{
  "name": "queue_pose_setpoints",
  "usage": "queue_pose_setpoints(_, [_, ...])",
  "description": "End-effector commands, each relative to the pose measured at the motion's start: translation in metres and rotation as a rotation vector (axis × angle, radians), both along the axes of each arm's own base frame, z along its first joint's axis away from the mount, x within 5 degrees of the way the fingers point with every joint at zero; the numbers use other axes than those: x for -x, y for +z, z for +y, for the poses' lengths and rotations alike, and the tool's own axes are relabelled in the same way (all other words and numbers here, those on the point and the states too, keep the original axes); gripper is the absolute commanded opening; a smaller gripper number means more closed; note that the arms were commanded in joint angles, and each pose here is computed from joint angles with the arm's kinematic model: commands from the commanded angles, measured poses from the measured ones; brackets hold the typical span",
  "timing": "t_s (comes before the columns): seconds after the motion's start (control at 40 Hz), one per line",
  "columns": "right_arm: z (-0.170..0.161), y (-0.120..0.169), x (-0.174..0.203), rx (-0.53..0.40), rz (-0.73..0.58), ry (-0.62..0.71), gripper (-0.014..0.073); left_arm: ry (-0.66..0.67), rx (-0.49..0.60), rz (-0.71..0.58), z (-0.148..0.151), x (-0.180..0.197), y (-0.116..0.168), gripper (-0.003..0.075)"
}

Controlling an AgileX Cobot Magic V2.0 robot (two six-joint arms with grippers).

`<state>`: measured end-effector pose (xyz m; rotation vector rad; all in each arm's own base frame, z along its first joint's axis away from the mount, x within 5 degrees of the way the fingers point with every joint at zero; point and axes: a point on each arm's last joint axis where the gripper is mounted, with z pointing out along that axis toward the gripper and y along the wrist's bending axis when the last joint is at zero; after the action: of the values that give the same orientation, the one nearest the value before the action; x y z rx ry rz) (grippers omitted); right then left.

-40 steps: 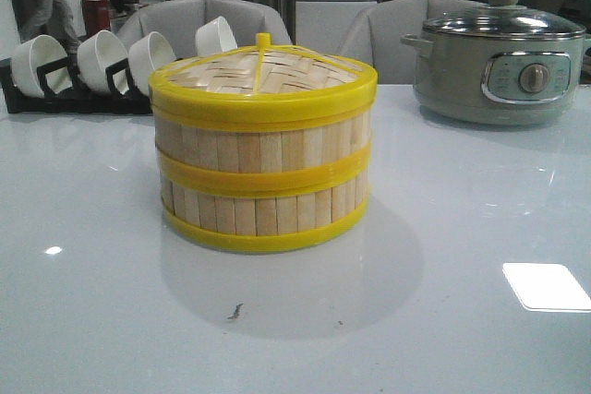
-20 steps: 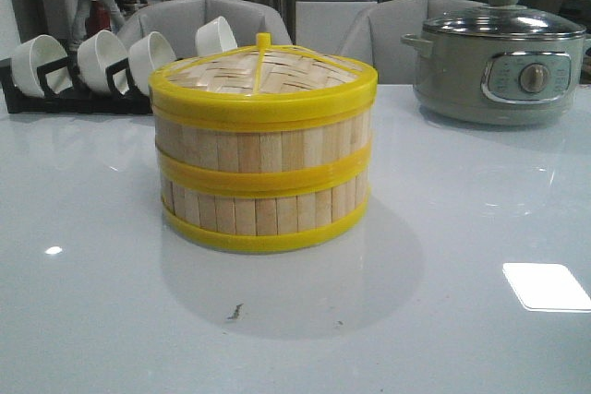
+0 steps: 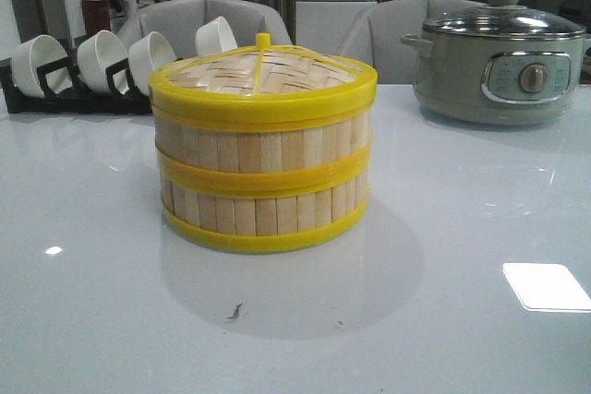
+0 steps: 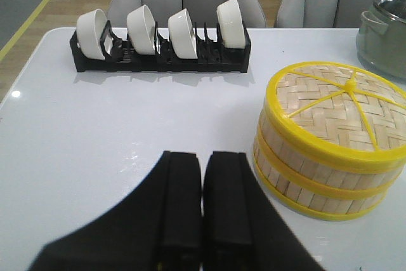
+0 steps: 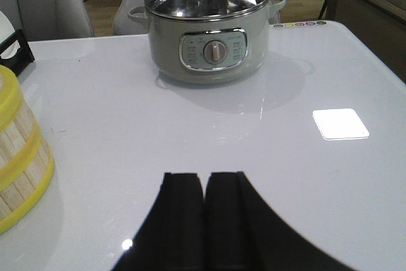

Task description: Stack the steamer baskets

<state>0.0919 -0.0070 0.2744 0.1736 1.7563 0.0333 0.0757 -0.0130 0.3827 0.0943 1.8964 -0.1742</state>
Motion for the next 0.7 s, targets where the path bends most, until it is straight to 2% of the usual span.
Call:
queue_pose_setpoints(0.0, [-0.001, 0.018, -0.001, 0.011, -0.119, -0.005, 0.0076, -0.012, 0.03, -0.101, -0.002, -0.003, 0.016, 0.0085])
queue_pose_setpoints(0.2, [-0.001, 0.018, -0.001, 0.011, -0.119, -0.005, 0.0076, -0.012, 0.03, -0.101, -0.002, -0.003, 0.016, 0.0085])
queue_pose_setpoints(0.3, [-0.001, 0.018, -0.001, 0.011, -0.119, -0.005, 0.0076, 0.004, -0.01, -0.116, 0.001, -0.003, 0.016, 0.0085])
queue_pose_setpoints(0.43, [-0.001, 0.018, -0.001, 0.011, -0.119, -0.005, 0.0076, -0.015, 0.033, -0.152, -0.003, -0.006, 0.015, 0.0085])
queue_pose_setpoints(0.53, [-0.001, 0.018, -0.001, 0.011, -0.12, -0.005, 0.0076, -0.028, 0.071, -0.248, -0.005, -0.01, 0.006, 0.0085])
queue_pose_setpoints(0.68, [-0.001, 0.018, -0.001, 0.011, -0.12, -0.005, 0.0076, -0.003, 0.143, -0.384, -0.003, -0.006, -0.029, 0.0085])
